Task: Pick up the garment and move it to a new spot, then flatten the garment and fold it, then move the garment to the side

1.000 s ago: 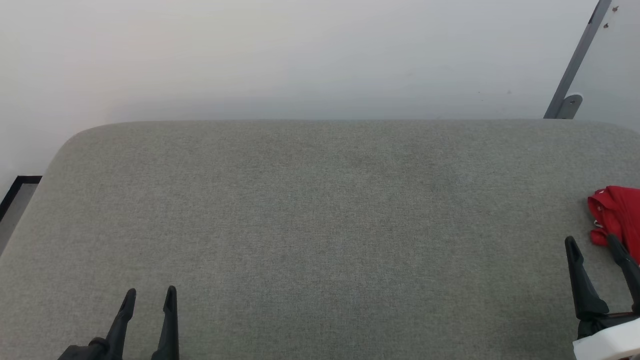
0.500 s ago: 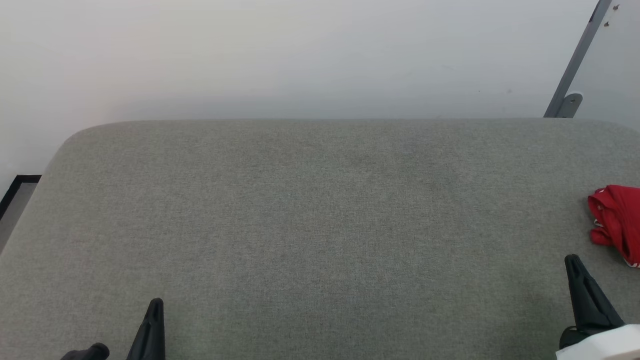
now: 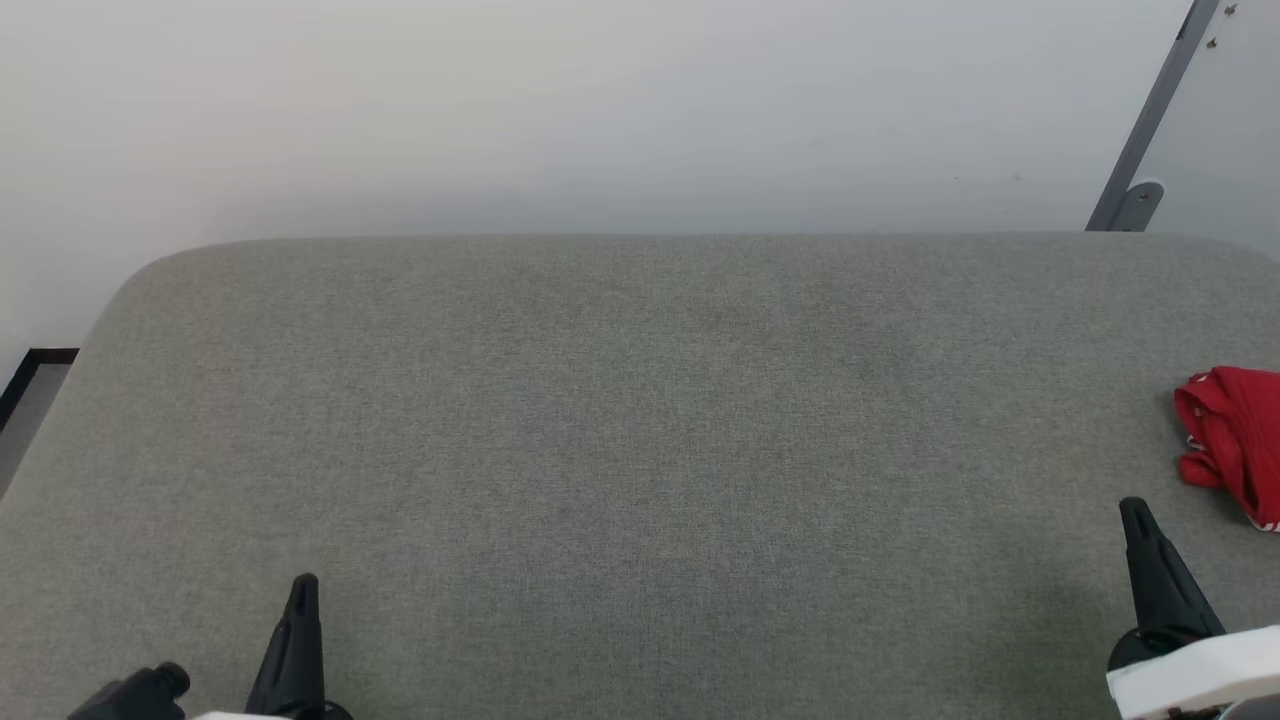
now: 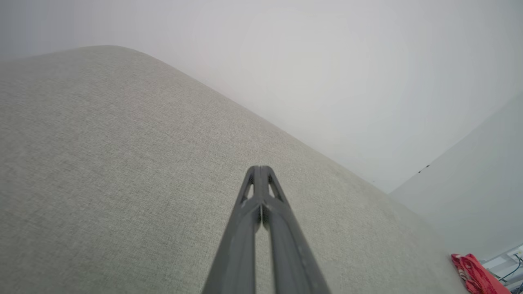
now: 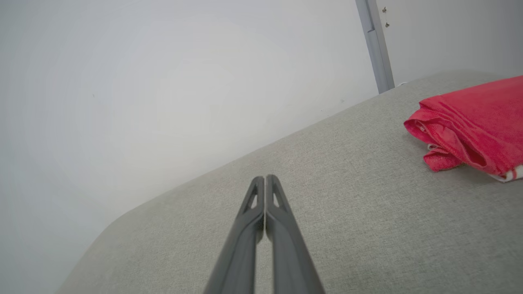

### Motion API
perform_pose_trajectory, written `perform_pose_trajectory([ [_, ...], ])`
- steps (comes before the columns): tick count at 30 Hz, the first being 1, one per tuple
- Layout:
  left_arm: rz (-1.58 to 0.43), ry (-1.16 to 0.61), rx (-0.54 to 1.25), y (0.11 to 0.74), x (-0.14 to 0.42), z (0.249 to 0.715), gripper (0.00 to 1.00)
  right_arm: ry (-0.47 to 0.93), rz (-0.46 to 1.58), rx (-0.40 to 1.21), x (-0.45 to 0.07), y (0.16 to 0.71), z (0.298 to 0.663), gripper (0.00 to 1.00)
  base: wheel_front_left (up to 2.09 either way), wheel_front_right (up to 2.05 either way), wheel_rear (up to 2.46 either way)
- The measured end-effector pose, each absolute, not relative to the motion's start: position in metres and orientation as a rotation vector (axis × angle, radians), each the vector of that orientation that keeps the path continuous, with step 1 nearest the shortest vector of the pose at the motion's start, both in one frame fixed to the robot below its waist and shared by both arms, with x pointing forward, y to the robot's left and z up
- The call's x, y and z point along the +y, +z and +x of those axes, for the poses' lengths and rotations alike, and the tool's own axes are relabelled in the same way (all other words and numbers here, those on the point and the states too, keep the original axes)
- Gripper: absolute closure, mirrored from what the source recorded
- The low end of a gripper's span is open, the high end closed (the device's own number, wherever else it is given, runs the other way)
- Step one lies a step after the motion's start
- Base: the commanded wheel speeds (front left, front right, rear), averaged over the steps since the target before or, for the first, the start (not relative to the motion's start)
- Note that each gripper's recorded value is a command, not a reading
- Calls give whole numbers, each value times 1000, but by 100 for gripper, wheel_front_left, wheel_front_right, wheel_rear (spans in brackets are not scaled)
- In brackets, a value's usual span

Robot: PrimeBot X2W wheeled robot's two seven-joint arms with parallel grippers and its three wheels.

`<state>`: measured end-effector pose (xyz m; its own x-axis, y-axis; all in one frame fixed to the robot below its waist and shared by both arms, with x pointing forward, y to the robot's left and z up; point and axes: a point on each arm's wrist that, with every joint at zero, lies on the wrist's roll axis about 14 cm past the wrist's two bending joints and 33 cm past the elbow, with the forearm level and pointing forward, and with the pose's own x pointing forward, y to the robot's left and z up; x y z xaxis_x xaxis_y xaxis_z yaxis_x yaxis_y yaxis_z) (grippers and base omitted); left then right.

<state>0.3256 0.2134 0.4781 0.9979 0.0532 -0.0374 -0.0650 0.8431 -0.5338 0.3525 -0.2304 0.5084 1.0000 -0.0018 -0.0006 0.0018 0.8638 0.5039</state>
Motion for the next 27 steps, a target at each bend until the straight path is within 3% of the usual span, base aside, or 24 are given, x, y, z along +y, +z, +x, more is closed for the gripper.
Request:
perform_pose_trajectory([
  [27,-910,86,24,482,213,346,100,-26,887,7,-224,506,365,100,0,0,0],
])
